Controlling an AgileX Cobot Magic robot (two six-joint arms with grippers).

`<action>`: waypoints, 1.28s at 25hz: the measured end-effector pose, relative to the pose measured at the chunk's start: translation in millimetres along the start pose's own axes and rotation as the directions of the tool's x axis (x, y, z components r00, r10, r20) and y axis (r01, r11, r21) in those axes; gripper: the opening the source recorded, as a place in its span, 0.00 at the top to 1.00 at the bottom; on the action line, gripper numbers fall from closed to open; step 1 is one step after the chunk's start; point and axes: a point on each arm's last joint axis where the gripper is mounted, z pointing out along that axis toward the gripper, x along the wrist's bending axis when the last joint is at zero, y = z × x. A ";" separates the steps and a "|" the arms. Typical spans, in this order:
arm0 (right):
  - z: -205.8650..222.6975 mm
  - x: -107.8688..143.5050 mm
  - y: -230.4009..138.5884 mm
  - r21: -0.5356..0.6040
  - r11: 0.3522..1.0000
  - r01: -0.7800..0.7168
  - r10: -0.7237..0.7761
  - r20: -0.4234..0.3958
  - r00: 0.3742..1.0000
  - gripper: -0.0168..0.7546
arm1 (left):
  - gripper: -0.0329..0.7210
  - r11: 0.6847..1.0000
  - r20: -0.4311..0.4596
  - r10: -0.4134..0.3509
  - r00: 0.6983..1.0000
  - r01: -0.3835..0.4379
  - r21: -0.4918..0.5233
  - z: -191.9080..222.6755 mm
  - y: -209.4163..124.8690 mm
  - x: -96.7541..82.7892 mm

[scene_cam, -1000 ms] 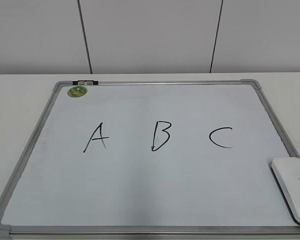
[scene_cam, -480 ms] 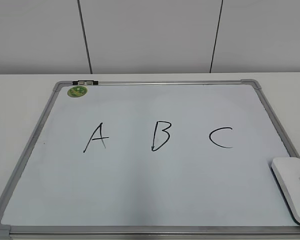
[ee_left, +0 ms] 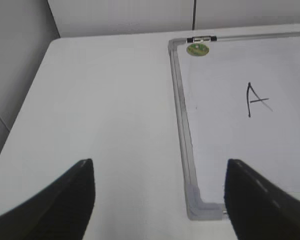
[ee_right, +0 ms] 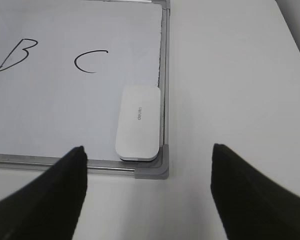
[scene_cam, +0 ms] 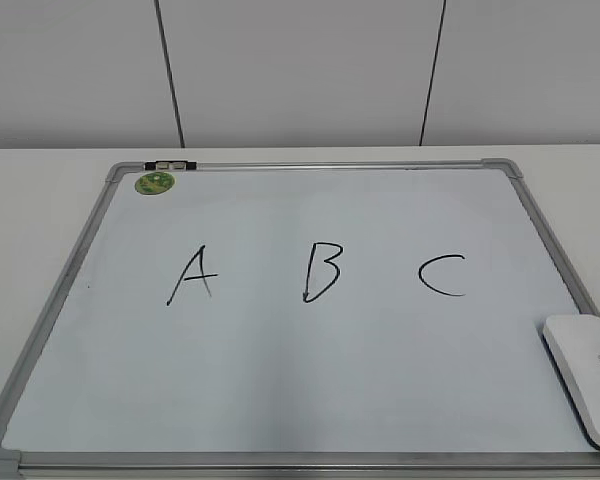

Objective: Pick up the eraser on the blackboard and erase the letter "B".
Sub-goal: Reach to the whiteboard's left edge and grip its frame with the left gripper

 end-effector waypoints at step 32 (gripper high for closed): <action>0.0 0.0 0.0 0.000 1.000 0.000 0.000 0.000 1.000 0.21 | 0.18 0.855 0.054 -0.081 0.995 0.041 0.517 250.4 92.4 -10.3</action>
